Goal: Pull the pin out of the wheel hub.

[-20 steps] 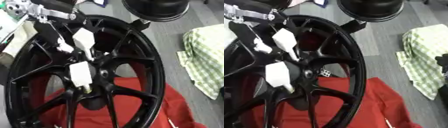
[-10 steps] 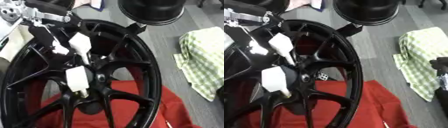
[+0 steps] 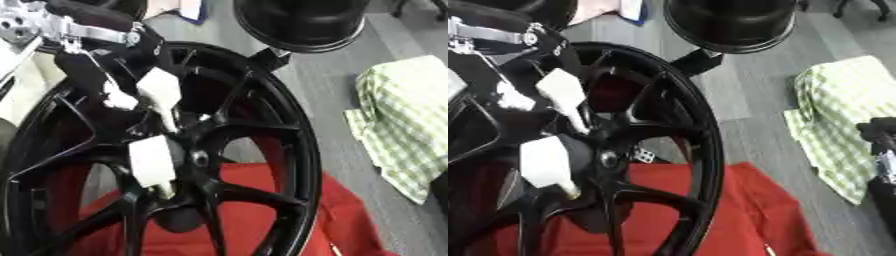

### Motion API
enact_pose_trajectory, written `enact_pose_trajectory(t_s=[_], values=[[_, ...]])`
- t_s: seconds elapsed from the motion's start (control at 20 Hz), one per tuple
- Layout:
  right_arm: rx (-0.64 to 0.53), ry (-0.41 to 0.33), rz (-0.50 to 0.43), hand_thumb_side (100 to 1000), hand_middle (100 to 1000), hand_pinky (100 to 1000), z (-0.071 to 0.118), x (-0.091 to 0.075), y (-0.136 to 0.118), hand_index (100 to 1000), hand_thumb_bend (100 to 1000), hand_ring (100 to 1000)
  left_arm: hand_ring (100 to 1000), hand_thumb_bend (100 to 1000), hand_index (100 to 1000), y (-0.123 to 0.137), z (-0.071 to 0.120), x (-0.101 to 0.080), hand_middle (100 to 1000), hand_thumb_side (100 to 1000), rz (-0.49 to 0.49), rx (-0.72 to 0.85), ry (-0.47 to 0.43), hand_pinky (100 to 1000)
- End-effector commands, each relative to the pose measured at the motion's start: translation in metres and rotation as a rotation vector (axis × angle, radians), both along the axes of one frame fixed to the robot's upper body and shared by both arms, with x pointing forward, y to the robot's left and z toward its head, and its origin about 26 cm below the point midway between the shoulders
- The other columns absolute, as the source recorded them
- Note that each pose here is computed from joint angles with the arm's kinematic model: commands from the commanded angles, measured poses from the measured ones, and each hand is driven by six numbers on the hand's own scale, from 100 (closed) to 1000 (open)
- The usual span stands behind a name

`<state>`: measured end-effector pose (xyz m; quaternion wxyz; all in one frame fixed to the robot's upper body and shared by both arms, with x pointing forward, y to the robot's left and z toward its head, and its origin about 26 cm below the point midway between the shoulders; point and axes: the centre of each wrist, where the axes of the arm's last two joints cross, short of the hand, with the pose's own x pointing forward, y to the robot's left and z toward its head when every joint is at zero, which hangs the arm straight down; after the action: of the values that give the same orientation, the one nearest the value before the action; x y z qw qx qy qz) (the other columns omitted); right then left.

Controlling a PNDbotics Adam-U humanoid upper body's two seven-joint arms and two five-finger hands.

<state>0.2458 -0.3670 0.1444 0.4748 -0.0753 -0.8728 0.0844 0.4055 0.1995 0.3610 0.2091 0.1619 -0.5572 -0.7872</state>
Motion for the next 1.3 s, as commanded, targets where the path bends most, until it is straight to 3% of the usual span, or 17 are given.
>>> enact_pose_trajectory(t_s=[0.05,0.4,0.85,1.15,1.3], values=[[-0.011,-0.018,0.006,282,571,862,0.008,-0.001,0.0,715,100,797,796,279,809,-0.001,0.013,-0.005,733,402,-0.048,0.039,-0.031,868],[-0.002,-0.018,0.0,284,570,861,0.008,-0.001,0.0,714,100,797,750,184,746,-0.005,0.01,-0.005,630,355,-0.068,0.022,0.002,843],[0.013,-0.016,-0.007,289,568,862,0.008,-0.001,0.0,713,100,796,602,100,517,-0.008,0.012,-0.009,459,335,-0.085,-0.005,0.025,779],[0.021,-0.015,-0.009,296,567,862,0.007,-0.002,-0.001,713,100,795,549,100,405,-0.005,0.021,-0.012,400,225,-0.062,-0.041,0.022,732],[0.024,-0.014,-0.011,302,566,862,0.007,-0.002,-0.001,713,100,795,522,100,365,-0.002,0.028,-0.014,369,222,-0.043,-0.065,0.016,711]])
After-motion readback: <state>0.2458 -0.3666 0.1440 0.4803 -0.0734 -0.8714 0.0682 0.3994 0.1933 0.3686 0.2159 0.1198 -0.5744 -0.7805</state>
